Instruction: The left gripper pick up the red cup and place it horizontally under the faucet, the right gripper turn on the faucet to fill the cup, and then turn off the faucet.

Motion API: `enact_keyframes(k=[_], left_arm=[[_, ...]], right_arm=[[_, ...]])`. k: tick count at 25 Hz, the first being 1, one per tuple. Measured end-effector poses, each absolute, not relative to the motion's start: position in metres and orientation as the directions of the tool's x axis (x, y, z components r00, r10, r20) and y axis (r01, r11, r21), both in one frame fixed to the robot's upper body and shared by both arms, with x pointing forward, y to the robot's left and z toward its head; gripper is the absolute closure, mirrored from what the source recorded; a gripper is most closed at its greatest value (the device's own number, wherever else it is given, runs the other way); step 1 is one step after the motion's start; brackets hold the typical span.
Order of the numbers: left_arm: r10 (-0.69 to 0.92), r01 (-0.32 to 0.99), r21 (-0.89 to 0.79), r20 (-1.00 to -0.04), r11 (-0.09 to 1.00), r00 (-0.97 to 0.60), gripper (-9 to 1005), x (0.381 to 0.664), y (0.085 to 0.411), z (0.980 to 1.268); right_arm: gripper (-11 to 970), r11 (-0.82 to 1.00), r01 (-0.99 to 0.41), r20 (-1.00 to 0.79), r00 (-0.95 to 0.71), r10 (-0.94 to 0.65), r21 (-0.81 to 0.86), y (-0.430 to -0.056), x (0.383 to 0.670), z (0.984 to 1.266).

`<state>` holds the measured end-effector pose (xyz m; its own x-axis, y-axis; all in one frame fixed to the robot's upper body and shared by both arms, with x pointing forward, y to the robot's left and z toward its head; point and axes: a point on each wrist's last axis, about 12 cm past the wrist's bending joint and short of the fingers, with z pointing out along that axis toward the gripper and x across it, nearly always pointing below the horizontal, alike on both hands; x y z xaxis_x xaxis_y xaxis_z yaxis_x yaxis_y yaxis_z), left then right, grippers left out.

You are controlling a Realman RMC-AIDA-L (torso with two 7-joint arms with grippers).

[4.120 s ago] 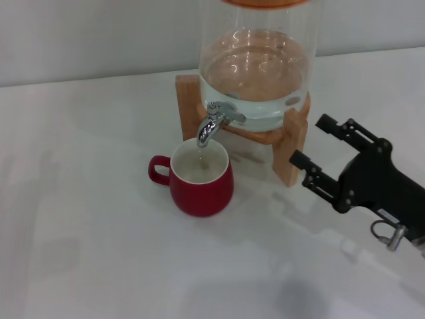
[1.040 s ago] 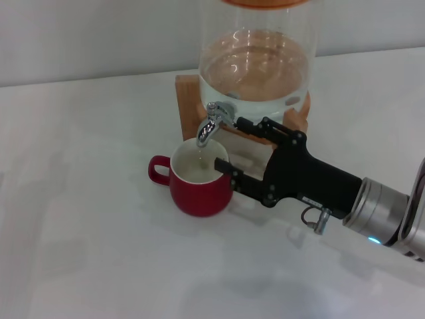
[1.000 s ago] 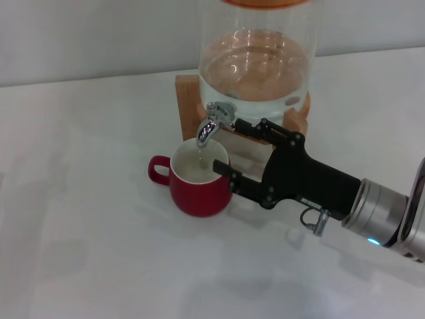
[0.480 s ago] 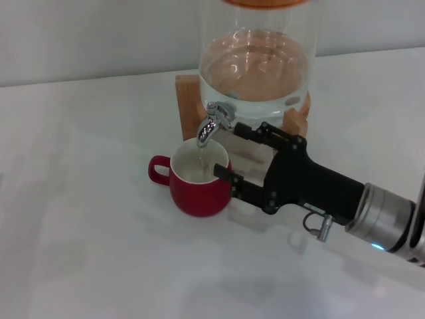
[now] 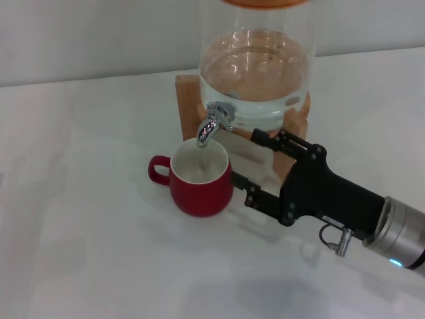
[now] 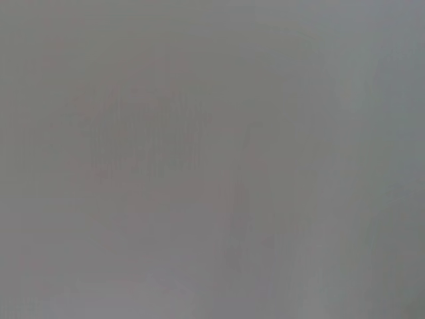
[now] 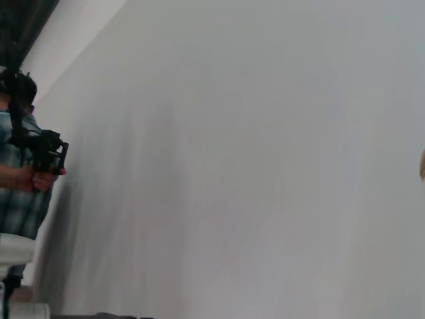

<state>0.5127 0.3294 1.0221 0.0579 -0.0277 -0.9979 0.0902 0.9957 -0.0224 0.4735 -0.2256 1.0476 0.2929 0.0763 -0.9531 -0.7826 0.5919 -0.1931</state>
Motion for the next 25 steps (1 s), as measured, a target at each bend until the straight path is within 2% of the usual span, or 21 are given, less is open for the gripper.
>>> enact_keyframes(k=[11,25], left_arm=[[-0.027,0.095,-0.021,-0.998,0.995,0.061,317,0.516,0.328,1.024],[-0.027,0.104,-0.020,-0.997,0.994,0.066,317,0.521,0.325,1.026]], right_arm=[[280,0.542,-0.819,-0.954,0.284,0.100,-0.187,-0.217,0.465,1.046],[280,0.505,-0.839,-0.957,0.279,0.079,-0.202,-0.202,0.474,1.048]])
